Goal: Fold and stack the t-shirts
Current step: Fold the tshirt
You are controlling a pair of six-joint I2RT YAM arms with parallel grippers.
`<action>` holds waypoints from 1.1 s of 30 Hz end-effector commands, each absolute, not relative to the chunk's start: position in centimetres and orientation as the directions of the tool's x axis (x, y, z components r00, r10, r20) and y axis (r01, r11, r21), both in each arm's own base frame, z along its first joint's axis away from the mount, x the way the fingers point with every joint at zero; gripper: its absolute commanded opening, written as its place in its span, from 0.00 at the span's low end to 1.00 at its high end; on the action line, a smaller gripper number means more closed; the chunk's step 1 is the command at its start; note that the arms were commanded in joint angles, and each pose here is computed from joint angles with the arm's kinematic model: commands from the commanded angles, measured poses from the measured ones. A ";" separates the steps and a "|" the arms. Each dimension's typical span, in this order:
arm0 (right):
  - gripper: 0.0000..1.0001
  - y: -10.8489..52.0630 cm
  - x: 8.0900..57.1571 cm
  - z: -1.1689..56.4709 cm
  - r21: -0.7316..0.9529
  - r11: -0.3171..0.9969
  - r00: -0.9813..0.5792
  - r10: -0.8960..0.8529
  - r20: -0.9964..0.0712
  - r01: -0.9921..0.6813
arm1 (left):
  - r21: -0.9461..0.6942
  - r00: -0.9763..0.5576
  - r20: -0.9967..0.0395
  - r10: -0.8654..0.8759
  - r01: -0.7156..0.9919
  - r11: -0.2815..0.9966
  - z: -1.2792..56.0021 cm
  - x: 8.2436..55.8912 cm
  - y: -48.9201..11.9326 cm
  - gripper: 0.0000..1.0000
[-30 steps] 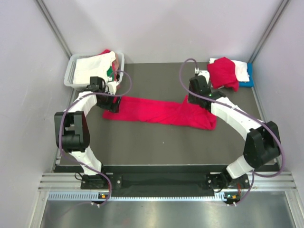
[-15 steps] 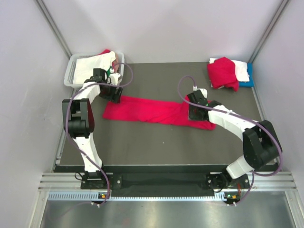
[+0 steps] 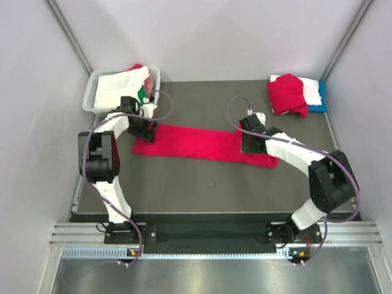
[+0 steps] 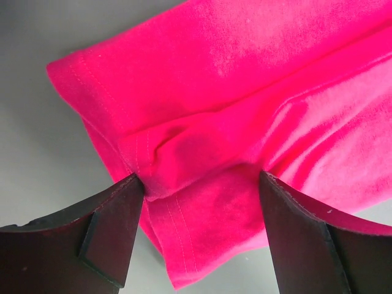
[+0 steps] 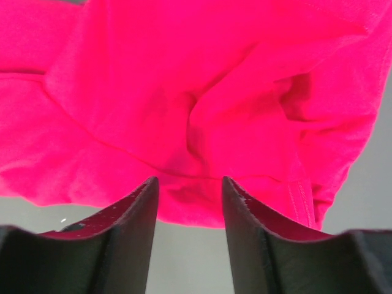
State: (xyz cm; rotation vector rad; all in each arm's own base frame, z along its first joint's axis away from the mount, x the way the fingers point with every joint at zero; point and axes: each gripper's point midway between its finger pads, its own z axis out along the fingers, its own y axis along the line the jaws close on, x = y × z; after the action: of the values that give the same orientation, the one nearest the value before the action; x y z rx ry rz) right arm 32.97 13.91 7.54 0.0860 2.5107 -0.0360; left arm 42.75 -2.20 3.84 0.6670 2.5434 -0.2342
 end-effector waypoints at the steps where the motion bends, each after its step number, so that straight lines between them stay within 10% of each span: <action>1: 0.50 14.4 34.4 7.1 -0.013 0.997 -0.787 0.054 -0.615 0.078 | 0.009 -0.702 -0.571 0.427 0.514 0.858 7.8 43.7 -2.2 0.79; 12: 0.60 12.8 33.3 5.1 -0.063 0.992 -0.806 0.050 -0.589 0.107 | -0.001 -0.624 -0.674 0.395 0.536 0.844 14.2 44.5 -3.7 0.80; 33: 0.60 12.8 32.5 2.8 -0.056 0.990 -0.840 0.077 -0.536 0.127 | -0.111 -0.765 -0.502 0.404 0.520 0.847 2.7 42.4 -3.7 0.79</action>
State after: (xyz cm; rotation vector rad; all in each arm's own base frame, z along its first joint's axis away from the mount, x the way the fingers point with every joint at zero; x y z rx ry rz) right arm 32.29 12.68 3.08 0.1093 2.5727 -0.1320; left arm 42.17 -3.96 3.97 0.6641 2.5433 -0.3525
